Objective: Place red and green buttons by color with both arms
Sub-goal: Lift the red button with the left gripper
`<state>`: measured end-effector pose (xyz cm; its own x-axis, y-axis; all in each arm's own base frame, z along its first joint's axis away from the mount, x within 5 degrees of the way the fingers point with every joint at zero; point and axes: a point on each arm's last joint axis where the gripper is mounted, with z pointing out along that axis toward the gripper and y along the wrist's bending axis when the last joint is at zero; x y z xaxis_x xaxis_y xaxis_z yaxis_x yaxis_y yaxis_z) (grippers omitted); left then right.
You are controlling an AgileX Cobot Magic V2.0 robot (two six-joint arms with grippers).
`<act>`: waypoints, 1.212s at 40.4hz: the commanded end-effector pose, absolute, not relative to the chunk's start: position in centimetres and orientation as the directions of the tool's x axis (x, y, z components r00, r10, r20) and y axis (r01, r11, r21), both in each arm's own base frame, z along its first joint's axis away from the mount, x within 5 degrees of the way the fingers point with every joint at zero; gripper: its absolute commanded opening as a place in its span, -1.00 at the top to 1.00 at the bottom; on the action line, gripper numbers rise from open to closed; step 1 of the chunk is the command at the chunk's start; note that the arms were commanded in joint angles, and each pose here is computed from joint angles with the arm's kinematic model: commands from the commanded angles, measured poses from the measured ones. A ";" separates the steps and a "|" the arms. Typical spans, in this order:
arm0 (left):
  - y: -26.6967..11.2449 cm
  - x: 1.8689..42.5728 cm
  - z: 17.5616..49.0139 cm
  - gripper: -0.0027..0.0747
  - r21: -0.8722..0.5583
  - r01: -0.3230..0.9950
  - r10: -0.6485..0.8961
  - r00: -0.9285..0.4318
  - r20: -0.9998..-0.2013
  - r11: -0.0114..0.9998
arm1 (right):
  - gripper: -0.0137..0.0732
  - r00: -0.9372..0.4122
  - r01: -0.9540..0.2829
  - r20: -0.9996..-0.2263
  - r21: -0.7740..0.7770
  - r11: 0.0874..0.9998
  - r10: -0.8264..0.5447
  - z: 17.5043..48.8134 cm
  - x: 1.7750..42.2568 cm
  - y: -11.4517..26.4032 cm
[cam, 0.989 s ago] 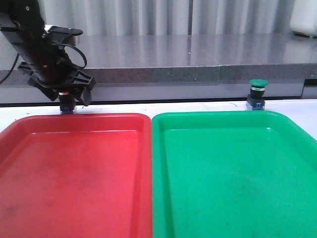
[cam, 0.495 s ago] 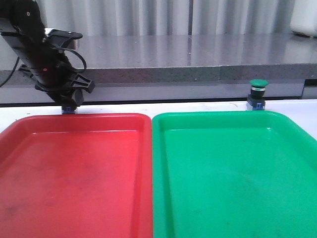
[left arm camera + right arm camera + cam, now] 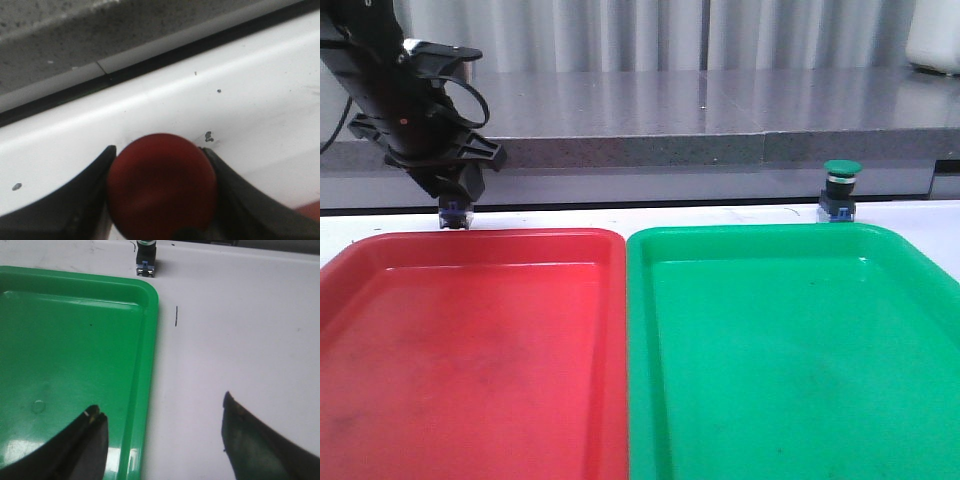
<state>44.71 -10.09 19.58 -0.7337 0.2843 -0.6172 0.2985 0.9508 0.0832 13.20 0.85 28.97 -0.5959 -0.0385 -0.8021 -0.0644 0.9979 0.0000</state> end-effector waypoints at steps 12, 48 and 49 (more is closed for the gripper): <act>-9.3 41.4 31.3 0.21 0.099 0.277 0.250 -0.588 -0.769 0.956 | -0.48 -0.518 -0.063 -0.854 -0.016 0.998 -0.046 30.5 13.8 0.8; -11.7 23.3 29.7 0.21 -0.018 0.456 0.237 -0.495 -0.836 0.890 | -0.48 -0.518 -0.063 -0.854 -0.016 0.998 -0.046 30.5 13.8 0.8; -11.9 23.1 29.1 0.21 -0.018 0.465 0.244 -0.497 -0.833 0.885 | -0.48 -0.518 -0.063 -0.854 -0.016 0.998 -0.046 30.5 13.8 0.8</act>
